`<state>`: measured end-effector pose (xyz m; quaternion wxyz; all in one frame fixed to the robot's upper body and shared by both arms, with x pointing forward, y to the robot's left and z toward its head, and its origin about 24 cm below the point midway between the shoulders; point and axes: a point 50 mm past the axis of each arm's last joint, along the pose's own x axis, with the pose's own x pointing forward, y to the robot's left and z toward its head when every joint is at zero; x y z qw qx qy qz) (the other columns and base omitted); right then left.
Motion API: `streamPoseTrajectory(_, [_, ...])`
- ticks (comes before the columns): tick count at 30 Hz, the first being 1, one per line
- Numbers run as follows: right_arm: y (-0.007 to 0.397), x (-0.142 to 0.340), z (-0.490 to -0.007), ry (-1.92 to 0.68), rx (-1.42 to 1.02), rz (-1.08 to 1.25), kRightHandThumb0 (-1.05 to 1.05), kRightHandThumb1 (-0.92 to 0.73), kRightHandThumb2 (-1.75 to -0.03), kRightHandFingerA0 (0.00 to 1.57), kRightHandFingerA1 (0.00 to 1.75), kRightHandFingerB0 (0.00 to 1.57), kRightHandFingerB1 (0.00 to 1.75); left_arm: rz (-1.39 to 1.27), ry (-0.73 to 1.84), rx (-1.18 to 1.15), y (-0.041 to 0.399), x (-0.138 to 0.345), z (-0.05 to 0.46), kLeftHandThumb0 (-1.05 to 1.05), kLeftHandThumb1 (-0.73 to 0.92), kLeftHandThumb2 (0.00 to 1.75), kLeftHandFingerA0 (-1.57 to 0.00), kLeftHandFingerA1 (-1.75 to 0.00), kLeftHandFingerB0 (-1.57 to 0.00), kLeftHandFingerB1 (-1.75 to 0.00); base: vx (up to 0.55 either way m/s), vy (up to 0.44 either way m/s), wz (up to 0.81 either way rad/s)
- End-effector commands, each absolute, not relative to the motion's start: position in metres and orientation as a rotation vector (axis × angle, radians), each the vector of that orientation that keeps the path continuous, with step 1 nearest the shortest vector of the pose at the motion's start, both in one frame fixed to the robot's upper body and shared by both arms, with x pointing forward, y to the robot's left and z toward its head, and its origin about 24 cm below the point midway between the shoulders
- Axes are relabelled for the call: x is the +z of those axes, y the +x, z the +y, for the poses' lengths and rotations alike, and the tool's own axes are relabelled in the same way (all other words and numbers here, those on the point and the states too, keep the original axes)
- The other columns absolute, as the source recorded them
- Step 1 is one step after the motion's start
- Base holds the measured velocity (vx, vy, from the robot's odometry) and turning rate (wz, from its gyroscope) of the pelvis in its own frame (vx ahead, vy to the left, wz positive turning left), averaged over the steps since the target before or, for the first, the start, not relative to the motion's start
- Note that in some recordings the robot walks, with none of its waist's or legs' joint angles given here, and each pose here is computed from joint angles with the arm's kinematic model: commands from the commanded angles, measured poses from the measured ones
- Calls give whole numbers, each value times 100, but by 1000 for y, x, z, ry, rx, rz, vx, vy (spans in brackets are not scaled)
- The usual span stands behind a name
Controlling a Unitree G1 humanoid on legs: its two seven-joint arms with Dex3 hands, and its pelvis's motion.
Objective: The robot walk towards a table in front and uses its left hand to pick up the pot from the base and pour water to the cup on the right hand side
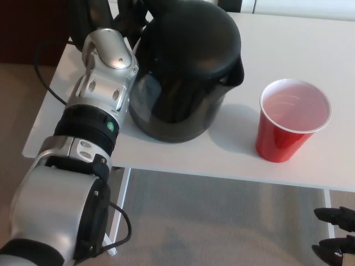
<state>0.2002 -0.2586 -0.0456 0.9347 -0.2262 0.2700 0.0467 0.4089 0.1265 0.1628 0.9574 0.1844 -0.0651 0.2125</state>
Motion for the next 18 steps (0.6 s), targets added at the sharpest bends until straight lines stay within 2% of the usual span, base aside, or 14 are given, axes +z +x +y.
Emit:
streamPoseTrajectory(1, [201,-43,-261,-466,92,556,-28,-56,-56,54,47,38,39,-94,412,380,408,156,130,-68,42,75,0,-1,0,-4,0,0,0])
streamPoseTrajectory(4, [202,-42,-261,-467,91,552,-27,-56,-56,54,48,38,39,-76,439,334,408,152,132,-57,36,76,0,-17,0,-15,0,0,0])
streamPoseTrajectory(5, [202,-41,-262,-466,91,551,-28,-56,-56,54,48,38,39,-65,444,320,408,150,133,-60,46,54,0,-24,0,-18,0,0,0])
streamPoseTrajectory(7, [201,-42,-262,-467,89,553,-28,-55,-56,55,48,38,39,-56,440,304,407,147,134,-59,46,54,0,-25,0,-20,0,0,0])
streamPoseTrajectory(8, [201,-42,-262,-466,88,553,-35,-48,-67,52,53,36,46,-45,436,300,406,144,136,-50,35,72,-1,-22,-2,-19,0,0,0])
streamPoseTrajectory(9, [201,-42,-262,-465,89,552,-35,-48,-67,52,53,36,46,-33,432,300,406,142,138,-50,35,72,-1,-22,-2,-19,0,0,0])
streamPoseTrajectory(10, [202,-42,-262,-465,89,551,-28,-55,-56,56,48,39,40,-17,446,306,406,139,140,-53,36,72,-3,-25,-5,-19,0,0,0])
streamPoseTrajectory(11, [202,-41,-262,-472,90,549,-36,-48,-67,51,53,37,46,-7,454,313,406,137,142,-52,35,73,-3,-27,-5,-21,0,0,0])
streamPoseTrajectory(13, [202,-41,-262,-473,91,546,-36,-48,-67,51,53,37,46,1,452,317,405,134,144,-53,36,73,-3,-27,-5,-21,0,0,0])
streamPoseTrajectory(14, [202,-41,-262,-470,89,542,-35,-48,-67,52,53,37,46,4,453,319,405,133,145,-51,47,54,-4,-29,-2,-24,0,0,0])
streamPoseTrajectory(16, [202,-41,-261,-467,88,537,-35,-47,-67,52,54,37,46,6,458,324,405,132,146,-51,47,56,-7,-29,-3,-23,0,0,0])
streamPoseTrajectory(17, [202,-41,-262,-466,87,536,-35,-47,-67,51,53,37,46,9,458,323,404,130,149,-56,37,71,-5,-39,-7,-17,0,0,0])
streamPoseTrajectory(18, [202,-41,-262,-466,88,536,-35,-48,-67,51,53,37,46,11,456,320,404,129,152,-55,37,71,-5,-34,-8,-18,0,0,0])
